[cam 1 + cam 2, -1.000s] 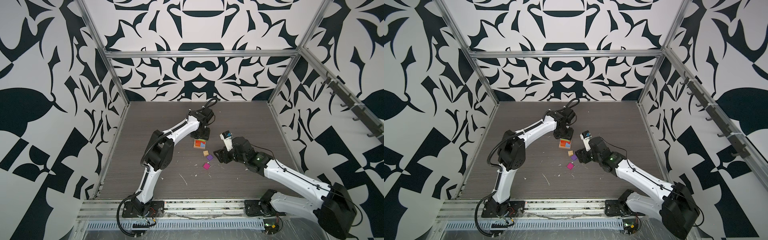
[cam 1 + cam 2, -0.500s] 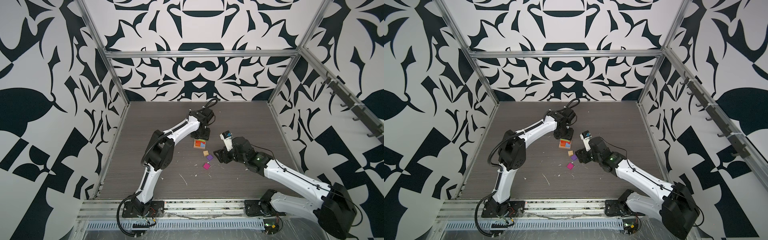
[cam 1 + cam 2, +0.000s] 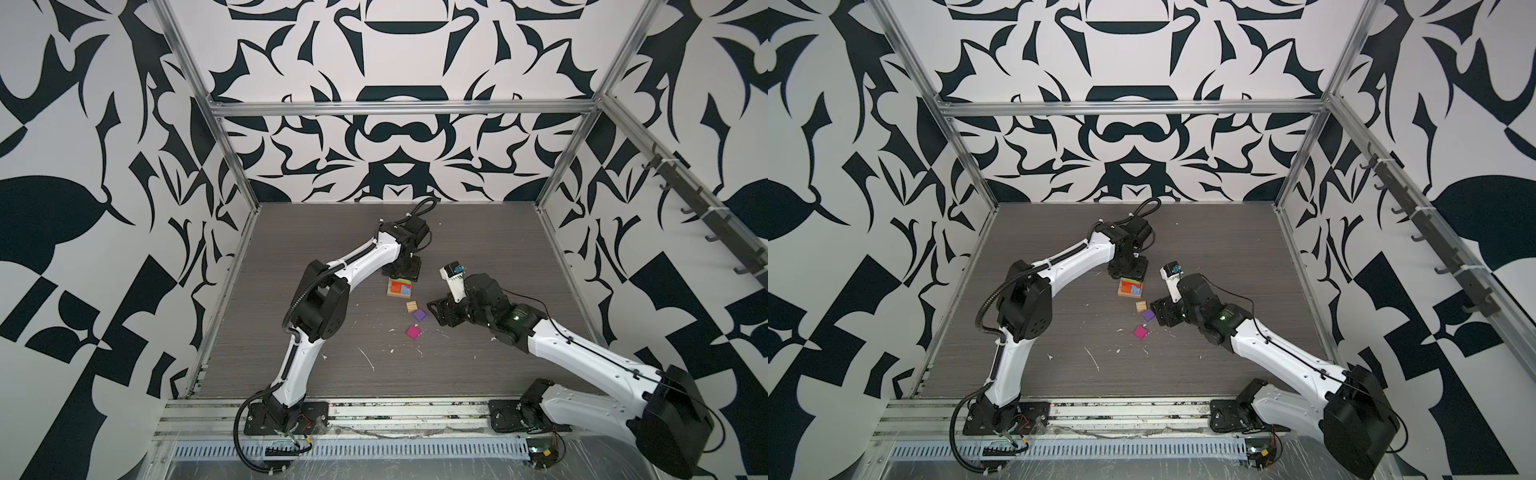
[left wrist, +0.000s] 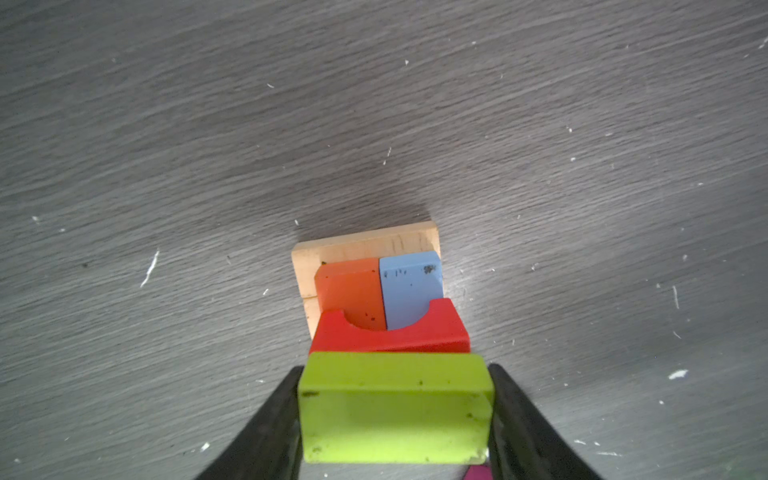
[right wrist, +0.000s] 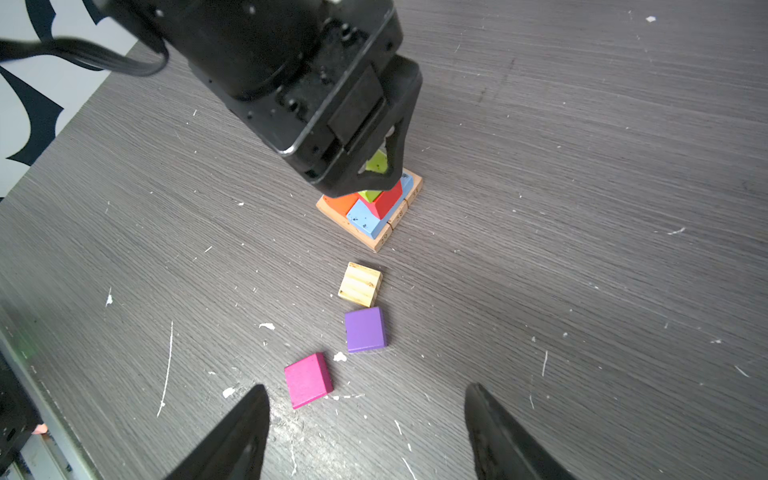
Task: Build the wood block tower
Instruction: 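Lower the lime green block onto the red arch with the left gripper, then open the left gripper and raise it off the lime green block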
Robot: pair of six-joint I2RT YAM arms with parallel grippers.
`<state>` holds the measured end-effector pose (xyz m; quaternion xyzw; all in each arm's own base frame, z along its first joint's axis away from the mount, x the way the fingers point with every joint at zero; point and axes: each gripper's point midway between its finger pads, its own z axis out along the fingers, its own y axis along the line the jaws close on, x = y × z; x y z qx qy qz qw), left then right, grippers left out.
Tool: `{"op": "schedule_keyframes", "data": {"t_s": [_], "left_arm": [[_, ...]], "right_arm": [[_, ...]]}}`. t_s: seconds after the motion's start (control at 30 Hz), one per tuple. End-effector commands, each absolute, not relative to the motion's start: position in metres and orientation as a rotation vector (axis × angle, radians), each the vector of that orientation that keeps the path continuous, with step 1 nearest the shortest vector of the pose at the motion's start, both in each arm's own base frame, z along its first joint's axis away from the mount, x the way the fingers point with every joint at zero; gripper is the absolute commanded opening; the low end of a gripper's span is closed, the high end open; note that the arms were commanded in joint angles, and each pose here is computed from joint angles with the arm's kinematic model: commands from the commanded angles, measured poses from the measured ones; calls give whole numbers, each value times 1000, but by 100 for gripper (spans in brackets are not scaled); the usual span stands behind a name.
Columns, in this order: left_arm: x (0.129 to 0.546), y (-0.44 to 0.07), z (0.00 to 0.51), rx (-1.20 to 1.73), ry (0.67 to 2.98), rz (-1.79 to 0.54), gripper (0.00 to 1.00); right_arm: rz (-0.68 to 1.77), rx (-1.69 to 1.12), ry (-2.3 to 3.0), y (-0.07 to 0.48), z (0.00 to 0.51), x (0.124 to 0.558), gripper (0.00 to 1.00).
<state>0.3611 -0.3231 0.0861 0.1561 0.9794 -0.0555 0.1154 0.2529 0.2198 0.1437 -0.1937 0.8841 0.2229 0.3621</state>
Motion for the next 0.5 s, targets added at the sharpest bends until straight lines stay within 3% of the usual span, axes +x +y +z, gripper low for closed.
{"op": "schedule_keyframes", "data": {"t_s": [0.0,0.47], "left_arm": [[356,-321,82,460,2904,-117,65],[357,-319,82,463,2902,-100,79]], "right_arm": [[575,-491,2239,221,152,257,77],[575,-498,2241,223,153,259,77]]}}
